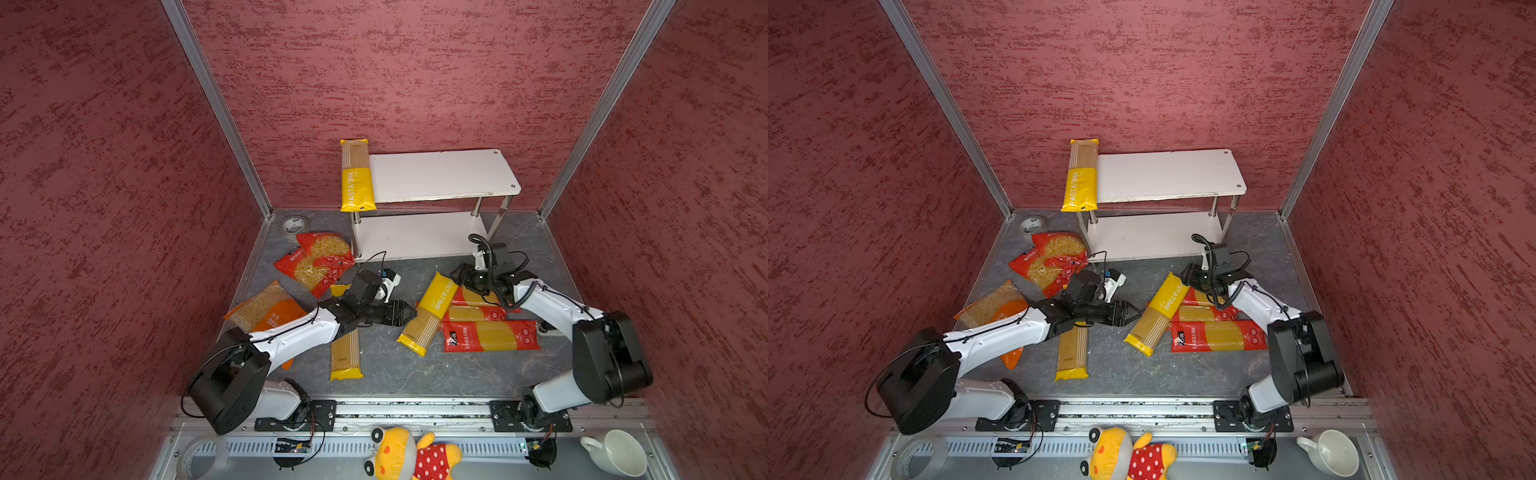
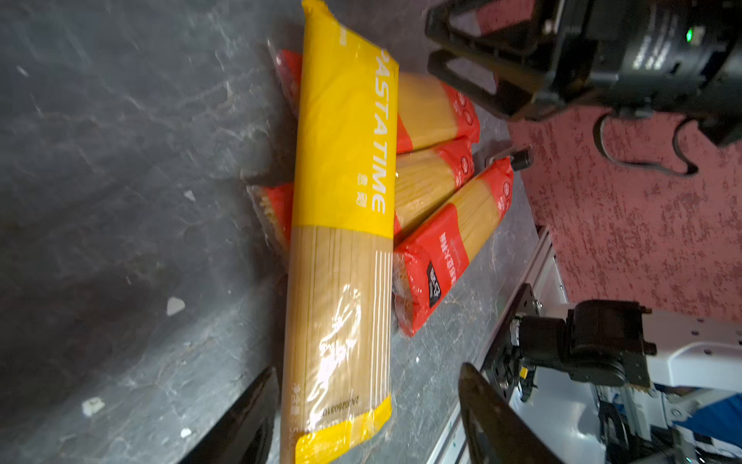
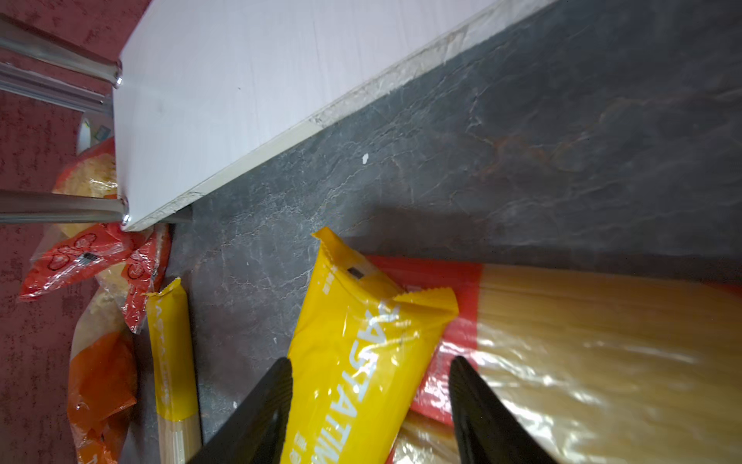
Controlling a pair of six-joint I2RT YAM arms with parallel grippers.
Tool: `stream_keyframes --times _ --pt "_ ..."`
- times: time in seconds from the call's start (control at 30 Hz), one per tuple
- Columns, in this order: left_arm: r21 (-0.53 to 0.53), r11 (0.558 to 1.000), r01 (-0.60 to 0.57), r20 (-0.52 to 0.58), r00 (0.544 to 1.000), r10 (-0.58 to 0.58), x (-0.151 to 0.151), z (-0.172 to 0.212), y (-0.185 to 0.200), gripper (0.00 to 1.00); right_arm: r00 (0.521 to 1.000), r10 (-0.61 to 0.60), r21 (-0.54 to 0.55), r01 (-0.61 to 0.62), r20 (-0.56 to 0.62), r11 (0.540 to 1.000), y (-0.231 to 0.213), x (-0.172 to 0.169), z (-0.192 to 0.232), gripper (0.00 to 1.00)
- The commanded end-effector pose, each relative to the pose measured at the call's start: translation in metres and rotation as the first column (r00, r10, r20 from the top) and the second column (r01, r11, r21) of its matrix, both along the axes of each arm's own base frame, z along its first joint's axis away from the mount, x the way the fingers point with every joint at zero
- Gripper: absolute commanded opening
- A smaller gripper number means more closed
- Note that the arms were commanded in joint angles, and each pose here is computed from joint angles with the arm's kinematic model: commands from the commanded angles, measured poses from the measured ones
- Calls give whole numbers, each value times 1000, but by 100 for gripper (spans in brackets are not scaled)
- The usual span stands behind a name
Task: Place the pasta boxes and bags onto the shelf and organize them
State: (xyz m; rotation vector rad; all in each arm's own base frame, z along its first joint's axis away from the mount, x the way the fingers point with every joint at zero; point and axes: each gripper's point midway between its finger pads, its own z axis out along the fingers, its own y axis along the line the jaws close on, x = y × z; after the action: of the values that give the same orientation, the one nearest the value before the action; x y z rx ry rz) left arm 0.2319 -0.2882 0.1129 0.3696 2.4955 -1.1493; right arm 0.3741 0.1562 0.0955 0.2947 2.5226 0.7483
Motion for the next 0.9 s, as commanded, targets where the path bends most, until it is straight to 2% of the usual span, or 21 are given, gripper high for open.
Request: stream_keyframes --times 0.0,0.1,0.2,0.43,0.67,0.87 --pt "-10 998 61 -134 989 -62 -26 -18 4 73 994 61 16 -63 89 998 11 25 11 66" --pt "-46 996 77 -204 975 -85 -43 -25 5 74 993 31 8 -32 109 999 3 43 7 66" --pt "-91 994 62 -242 967 -82 -54 -28 7 76 993 60 38 -65 103 997 12 54 2 66" --pt "-114 992 62 -287 953 -93 -64 -43 -2 76 995 96 109 -96 9 989 24 42 -25 61" --pt "-171 985 14 -250 967 -57 -38 -35 -20 69 993 121 139 -119 -6 983 28 7 -11 57" --pt "-181 966 -184 -272 953 130 9 -25 3 66 989 142 137 -134 -48 981 22 -35 -1 57"
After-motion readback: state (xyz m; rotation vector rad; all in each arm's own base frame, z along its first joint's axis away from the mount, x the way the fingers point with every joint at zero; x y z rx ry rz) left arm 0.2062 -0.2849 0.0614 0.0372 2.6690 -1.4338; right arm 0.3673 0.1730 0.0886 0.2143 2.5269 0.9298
